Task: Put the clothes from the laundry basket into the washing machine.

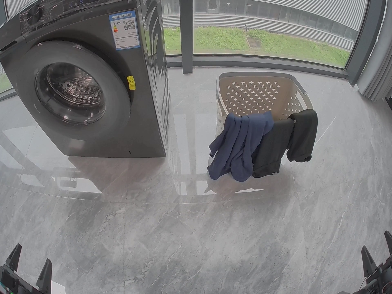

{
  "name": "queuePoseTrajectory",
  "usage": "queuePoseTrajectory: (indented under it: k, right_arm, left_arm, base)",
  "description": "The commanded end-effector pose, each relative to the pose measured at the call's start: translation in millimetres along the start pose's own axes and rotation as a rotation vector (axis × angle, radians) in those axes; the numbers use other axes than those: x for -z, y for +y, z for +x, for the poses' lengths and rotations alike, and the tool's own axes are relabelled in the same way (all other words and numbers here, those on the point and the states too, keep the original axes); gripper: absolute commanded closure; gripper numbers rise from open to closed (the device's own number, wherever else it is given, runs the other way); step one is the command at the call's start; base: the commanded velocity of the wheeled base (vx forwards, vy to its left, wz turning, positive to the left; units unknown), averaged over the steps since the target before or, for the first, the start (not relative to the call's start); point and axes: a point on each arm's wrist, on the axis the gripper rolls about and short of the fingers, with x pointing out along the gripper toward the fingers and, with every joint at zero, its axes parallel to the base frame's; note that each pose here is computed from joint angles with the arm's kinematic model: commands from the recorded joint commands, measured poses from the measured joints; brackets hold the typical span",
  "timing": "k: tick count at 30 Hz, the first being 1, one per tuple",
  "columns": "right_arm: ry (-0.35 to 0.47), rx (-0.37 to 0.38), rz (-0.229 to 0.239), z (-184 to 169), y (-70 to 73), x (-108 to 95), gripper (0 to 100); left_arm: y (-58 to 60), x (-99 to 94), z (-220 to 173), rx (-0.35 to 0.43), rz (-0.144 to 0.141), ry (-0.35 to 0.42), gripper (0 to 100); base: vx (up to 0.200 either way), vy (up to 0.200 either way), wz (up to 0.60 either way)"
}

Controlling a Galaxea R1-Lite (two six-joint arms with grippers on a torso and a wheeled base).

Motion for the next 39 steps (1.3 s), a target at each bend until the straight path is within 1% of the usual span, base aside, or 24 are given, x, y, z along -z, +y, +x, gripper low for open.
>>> queuePoseTrajectory:
  k: [1,3,8,12,25,28,33,39]
  right_arm:
    - [-0.001,-0.001,0.001,-0.1,0.0,4.8,0]
    - [0.001,-0.001,0.001,0.0,0.0,5.3,0]
    - [0.001,-0.001,0.001,0.0,0.0,5.3,0]
    - [-0.001,-0.001,0.001,-0.1,0.0,4.8,0]
    - [-0.001,0.001,0.001,-0.1,0.0,4.8,0]
    - [0.001,0.001,0.003,0.0,0.0,5.3,0]
    - [0.001,0.001,0.001,0.0,0.0,5.3,0]
    - [0.001,0.001,0.001,0.0,0.0,5.3,0]
  left_arm:
    - [0.2,4.8,0.0,-0.001,0.000,0.001,0]
    - [0.2,4.8,0.0,-0.001,0.004,0.001,0]
    - [0.2,5.0,0.0,-0.003,-0.006,0.003,0]
    - [0.3,5.0,0.0,-0.007,-0.004,0.002,0]
    - [0.3,5.0,0.0,-0.007,-0.001,0.002,0]
    - [0.3,5.0,0.0,-0.007,-0.006,0.002,0]
    - [0.3,4.8,0.0,-0.007,-0.006,0.001,0]
    - [0.3,5.0,0.0,-0.007,-0.006,0.002,0]
  base:
    - [0.000,0.000,0.00]
    - [0.000,0.000,0.00]
    - [0.000,0.000,0.00]
    - [0.000,0.000,0.00]
    - [0.000,-0.200,0.00]
    - [0.000,-0.200,0.00]
    - [0.000,-0.200,0.00]
    - [0.000,0.000,0.00]
